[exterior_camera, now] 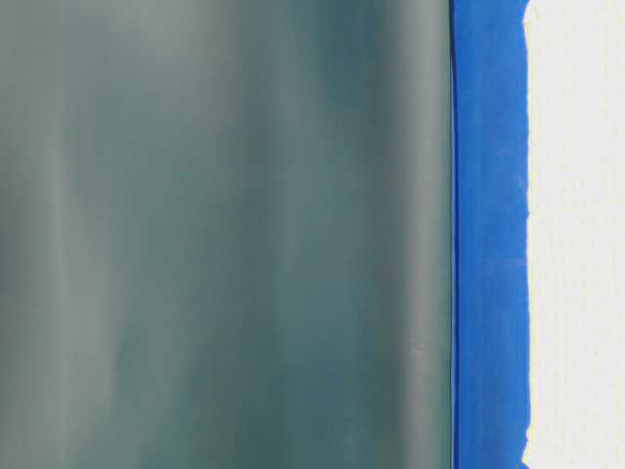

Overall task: Fold the yellow towel.
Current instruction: 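Move both grippers to the towel's far corners and pinch them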

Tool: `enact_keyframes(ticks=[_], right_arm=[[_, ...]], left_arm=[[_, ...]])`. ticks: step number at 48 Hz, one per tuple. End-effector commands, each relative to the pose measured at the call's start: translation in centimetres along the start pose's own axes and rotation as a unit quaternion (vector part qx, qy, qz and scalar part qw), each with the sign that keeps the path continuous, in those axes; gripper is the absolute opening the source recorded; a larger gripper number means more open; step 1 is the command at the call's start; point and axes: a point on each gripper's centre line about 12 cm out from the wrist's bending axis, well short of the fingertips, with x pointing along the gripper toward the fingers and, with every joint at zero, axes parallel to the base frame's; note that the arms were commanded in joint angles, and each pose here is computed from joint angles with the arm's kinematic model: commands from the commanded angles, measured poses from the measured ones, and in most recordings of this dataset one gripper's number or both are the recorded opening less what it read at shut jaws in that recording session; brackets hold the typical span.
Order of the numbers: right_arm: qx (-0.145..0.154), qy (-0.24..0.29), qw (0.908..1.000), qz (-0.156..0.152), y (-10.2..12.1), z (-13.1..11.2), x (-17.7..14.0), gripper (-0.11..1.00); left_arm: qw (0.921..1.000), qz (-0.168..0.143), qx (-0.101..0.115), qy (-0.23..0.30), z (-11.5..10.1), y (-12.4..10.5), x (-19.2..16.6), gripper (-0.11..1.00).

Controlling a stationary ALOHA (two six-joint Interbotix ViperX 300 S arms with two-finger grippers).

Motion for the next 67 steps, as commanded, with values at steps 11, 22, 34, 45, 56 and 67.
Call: enact_keyframes(ticks=[11, 22, 34, 45, 56, 67], right_arm=[[0.014, 0.032, 0.9989, -0.031, -1.2, 0.5, 0.9, 0.00], [0.030, 0.072, 0.9929, -0.090, -3.7, -1.5, 1.5, 0.00], [0.063, 0.151, 0.9725, -0.166, -7.2, -5.3, 2.1, 0.14], [0.087, 0.228, 0.9458, -0.214, -9.8, -9.6, 2.8, 0.72], [0.112, 0.292, 0.9158, -0.252, -12.2, -14.2, 3.2, 0.66], [0.123, 0.317, 0.9016, -0.268, -13.4, -16.9, 3.8, 0.66]], left_arm=[[0.9997, 0.021, -0.008, 0.011, 0.1, 0.8, 0.6, 0.00], [0.9942, 0.084, -0.009, 0.067, -2.3, 3.6, 1.6, 0.00], [0.9797, 0.149, -0.022, 0.132, -5.5, 6.7, 2.2, 0.18], [0.9587, 0.179, -0.039, 0.218, -10.3, 8.7, 3.2, 0.79], [0.9368, 0.207, -0.056, 0.276, -15.1, 10.9, 4.2, 0.71], [0.9174, 0.230, -0.067, 0.318, -18.1, 12.8, 4.6, 0.70]])
